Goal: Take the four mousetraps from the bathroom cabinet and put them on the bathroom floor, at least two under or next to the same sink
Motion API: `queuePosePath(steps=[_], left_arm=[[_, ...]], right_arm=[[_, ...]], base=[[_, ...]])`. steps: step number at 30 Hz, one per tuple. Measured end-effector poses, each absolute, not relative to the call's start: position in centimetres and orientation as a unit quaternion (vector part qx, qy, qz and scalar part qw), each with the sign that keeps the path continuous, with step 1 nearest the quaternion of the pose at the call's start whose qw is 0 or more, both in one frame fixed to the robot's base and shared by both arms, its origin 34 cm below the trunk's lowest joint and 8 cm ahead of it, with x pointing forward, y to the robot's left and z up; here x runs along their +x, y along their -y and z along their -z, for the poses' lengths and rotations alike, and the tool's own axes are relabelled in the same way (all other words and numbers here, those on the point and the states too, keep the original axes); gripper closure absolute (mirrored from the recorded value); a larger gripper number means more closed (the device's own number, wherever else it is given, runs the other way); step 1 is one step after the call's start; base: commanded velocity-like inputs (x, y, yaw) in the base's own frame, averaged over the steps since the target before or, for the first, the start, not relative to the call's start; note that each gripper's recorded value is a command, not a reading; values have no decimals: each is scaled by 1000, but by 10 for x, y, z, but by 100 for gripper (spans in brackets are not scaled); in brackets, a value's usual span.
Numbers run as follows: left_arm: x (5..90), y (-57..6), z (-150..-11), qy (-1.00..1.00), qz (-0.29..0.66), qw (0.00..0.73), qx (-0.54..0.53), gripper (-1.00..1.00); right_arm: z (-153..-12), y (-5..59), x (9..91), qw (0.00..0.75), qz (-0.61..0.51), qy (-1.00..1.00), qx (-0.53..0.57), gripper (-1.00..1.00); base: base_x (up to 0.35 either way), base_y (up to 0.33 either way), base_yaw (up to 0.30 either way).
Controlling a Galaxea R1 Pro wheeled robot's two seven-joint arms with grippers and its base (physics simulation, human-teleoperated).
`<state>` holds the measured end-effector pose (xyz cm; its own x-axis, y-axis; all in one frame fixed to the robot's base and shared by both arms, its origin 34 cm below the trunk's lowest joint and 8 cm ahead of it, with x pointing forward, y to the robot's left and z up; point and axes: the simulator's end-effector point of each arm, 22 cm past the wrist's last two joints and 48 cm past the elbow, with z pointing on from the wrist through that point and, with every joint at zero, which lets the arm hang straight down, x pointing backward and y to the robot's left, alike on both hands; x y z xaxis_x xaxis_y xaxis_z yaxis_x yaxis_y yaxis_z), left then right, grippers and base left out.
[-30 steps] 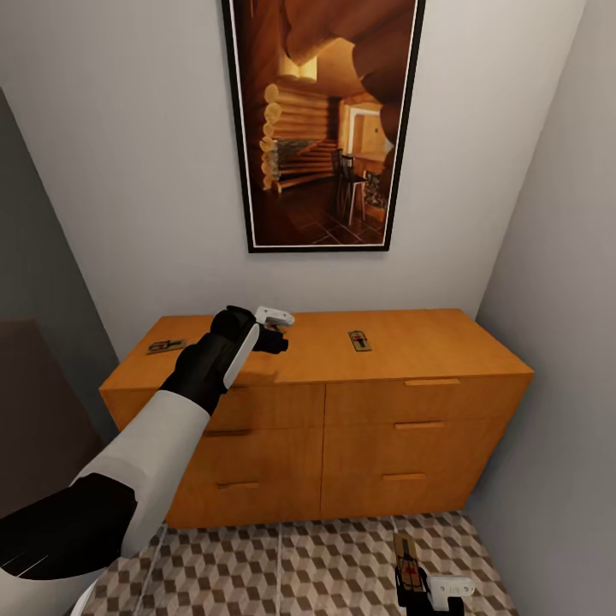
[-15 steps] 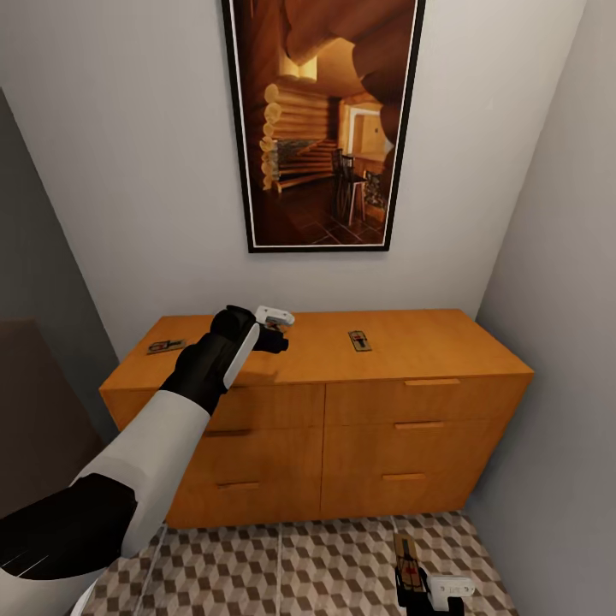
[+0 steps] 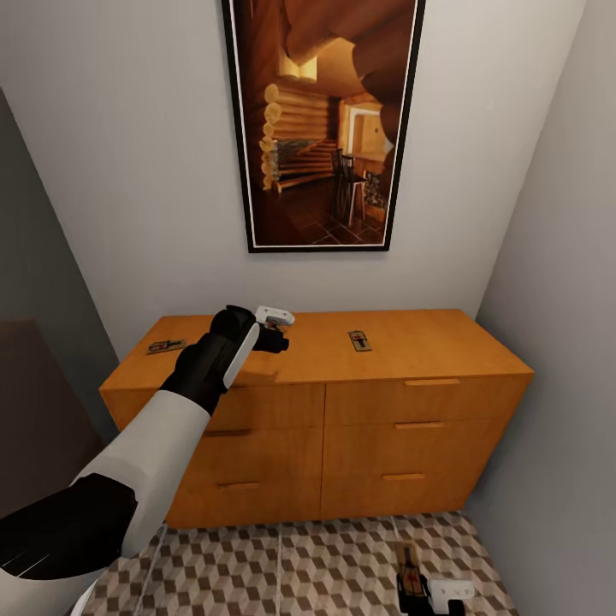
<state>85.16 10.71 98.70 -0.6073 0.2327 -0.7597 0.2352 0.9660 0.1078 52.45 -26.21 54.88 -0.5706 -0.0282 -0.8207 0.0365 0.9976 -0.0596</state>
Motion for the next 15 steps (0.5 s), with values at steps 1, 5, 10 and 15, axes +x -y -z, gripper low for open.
queuePosePath(steps=[1,5,10,15], left_arm=[[852,-107,-987,-897,2,423,130,-100],[851,-108,-984,-898,1,421,130,-100],[851,-108,-983,-899,2,419,129,-100],[851,-109,-983,-899,4,419,125,-100]], right_arm=[[-548,262,524,462,34,-886,3,100],[-547,261,524,460,34,-887,3,100],[-547,262,523,459,35,-888,3,100],[-547,262,523,459,35,-888,3,100]], base=[[0,0,0],[0,0,0],[0,0,0],[0,0,0]])
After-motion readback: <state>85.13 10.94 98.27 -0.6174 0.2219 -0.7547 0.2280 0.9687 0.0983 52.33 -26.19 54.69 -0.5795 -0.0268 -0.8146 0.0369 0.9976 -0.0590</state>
